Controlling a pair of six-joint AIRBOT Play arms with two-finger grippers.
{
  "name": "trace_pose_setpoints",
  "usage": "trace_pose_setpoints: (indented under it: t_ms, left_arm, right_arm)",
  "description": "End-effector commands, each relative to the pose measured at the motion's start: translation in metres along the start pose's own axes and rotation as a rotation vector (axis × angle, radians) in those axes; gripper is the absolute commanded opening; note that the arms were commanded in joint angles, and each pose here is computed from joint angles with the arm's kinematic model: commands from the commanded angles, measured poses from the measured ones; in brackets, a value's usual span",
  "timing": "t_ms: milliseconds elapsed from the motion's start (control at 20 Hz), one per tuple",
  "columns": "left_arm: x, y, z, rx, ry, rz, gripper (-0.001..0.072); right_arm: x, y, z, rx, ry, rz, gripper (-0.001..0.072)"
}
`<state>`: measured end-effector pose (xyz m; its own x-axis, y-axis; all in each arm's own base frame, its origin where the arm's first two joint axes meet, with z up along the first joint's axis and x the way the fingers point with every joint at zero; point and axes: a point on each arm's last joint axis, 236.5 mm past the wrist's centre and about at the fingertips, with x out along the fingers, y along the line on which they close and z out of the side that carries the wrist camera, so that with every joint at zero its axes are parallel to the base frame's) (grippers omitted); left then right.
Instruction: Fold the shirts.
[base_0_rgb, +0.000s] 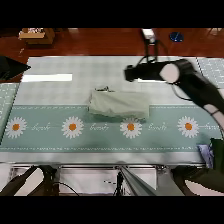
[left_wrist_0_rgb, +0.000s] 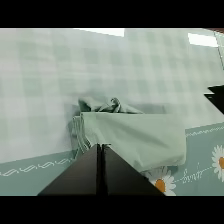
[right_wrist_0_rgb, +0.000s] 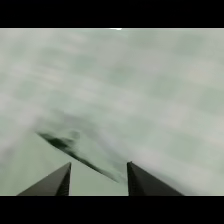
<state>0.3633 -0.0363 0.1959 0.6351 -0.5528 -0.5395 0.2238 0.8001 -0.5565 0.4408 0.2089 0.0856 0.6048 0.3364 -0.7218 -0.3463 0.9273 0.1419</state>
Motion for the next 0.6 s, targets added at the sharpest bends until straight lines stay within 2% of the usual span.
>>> trace_pose_setpoints:
  t_ms: [0, 50, 100, 200, 300, 400, 550]
  left_arm:
    - [0.001, 0.002, 0.000, -0.005, -0.004, 0.004, 0.0032]
    - [0.001, 0.002, 0.000, -0.005, -0.004, 0.004, 0.0032]
    - [0.001, 0.002, 0.000, -0.005, -0.004, 0.003, 0.0032]
    - [0.001, 0.002, -0.001, -0.005, -0.001, 0.002, 0.0034]
    - [0.001, 0.002, -0.001, -0.005, -0.001, 0.002, 0.0034]
    - [0.001, 0.002, -0.001, -0.005, -0.001, 0.002, 0.0034]
    - [0.001, 0.002, -0.001, -0.005, -0.001, 0.002, 0.0034]
  right_arm:
    - [-0.108, -0.188, -0.087, -0.084, 0.432, -0.565, 0.0428]
    - [-0.117, -0.207, -0.117, -0.004, 0.515, -0.564, 0.0434]
    - [-0.113, -0.212, -0.144, 0.114, 0.557, -0.496, 0.0440]
    - [-0.080, -0.187, -0.180, 0.445, 0.515, -0.240, 0.0591]
    - [-0.047, -0.159, -0.177, 0.711, 0.363, -0.005, 0.0591]
    - [-0.025, -0.146, -0.171, 0.836, 0.256, 0.091, 0.0592]
    - [0.004, -0.120, -0.178, 0.851, 0.277, 0.167, 0.0591]
